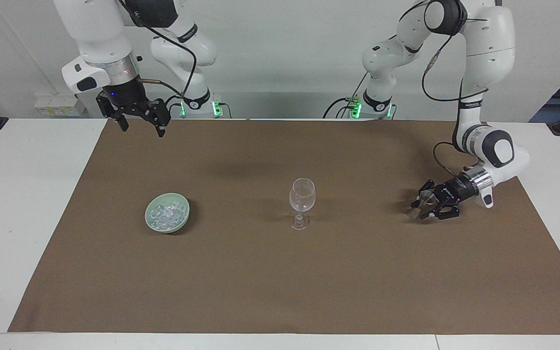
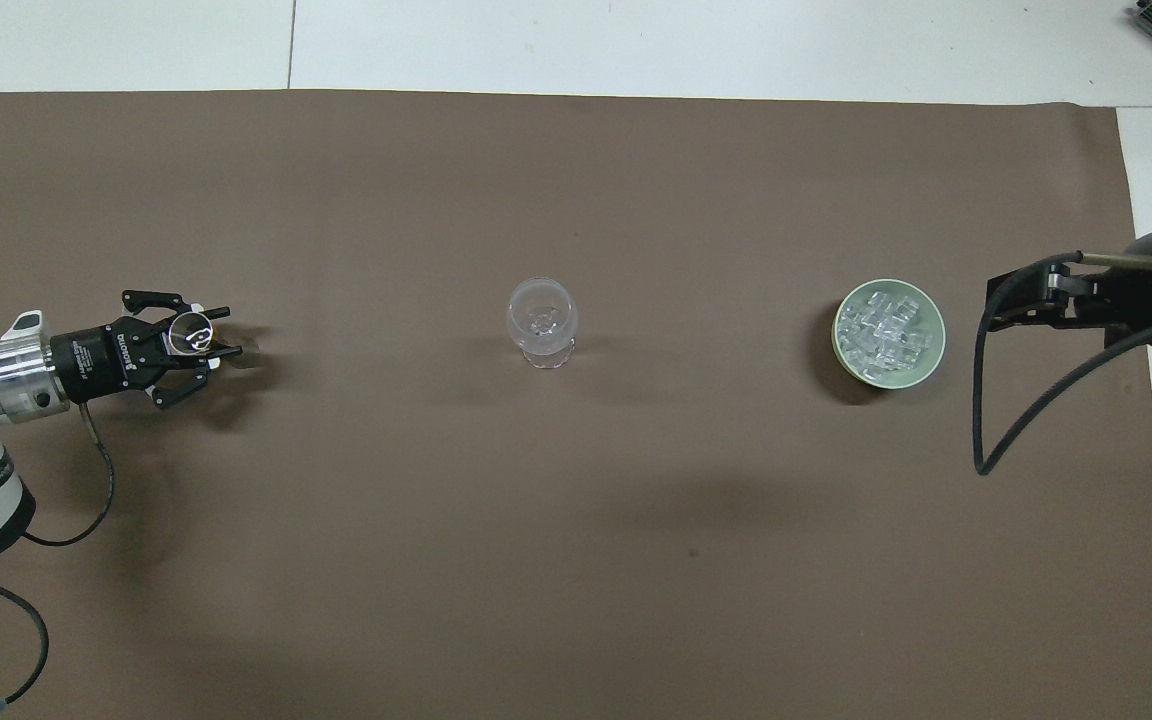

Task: Pour wine and add ice with both arms
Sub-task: 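Close the left gripper on the small dark bottle, then lift and carry the bottle with the left gripper toward the wine glass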

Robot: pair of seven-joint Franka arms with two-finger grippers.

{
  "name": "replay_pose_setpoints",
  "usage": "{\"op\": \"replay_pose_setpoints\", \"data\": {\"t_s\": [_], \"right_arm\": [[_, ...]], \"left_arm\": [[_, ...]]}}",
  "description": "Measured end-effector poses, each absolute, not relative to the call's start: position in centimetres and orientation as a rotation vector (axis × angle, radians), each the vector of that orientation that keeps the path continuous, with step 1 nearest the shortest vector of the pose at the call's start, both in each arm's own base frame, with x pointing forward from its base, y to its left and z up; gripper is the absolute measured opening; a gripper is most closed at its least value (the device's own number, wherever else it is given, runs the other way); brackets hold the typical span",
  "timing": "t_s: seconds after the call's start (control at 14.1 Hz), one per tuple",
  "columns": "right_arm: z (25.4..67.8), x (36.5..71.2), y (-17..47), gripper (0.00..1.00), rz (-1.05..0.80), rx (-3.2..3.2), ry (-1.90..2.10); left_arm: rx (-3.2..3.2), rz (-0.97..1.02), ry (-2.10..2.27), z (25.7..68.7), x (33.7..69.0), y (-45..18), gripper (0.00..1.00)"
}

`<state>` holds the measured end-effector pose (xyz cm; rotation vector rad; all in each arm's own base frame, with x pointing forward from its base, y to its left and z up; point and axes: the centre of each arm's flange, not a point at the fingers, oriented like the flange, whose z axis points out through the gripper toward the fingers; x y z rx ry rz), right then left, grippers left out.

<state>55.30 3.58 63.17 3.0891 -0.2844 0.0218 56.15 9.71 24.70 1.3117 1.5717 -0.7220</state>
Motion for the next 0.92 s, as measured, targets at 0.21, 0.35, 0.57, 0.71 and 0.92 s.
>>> {"op": "replay_pose_setpoints", "data": {"t_s": [0.21, 0.35, 0.57, 0.71, 0.92], "right_arm": [[63.17, 55.30, 3.58, 1.00, 0.022, 3.089, -0.284], [63.17, 55.30, 3.58, 1.00, 0.022, 3.089, -0.284], [63.17, 55.30, 3.58, 1.00, 0.022, 3.089, -0.284], [63.17, 55.30, 3.58, 1.00, 0.022, 3.089, -0.284], [63.17, 55.30, 3.58, 1.00, 0.022, 3.089, -0.284]], "left_arm": [[1.304, -0.717, 1.577, 24.69, 56.04, 10.25, 0.45], [1.303, -0.718, 1.577, 24.69, 56.02, 10.32, 0.42], [1.302, -0.717, 1.577, 24.69, 56.00, 10.38, 0.27], [1.301, -0.717, 1.577, 24.69, 55.99, 10.41, 0.23], [1.301, -0.717, 1.577, 24.69, 55.99, 10.41, 0.23]]}}
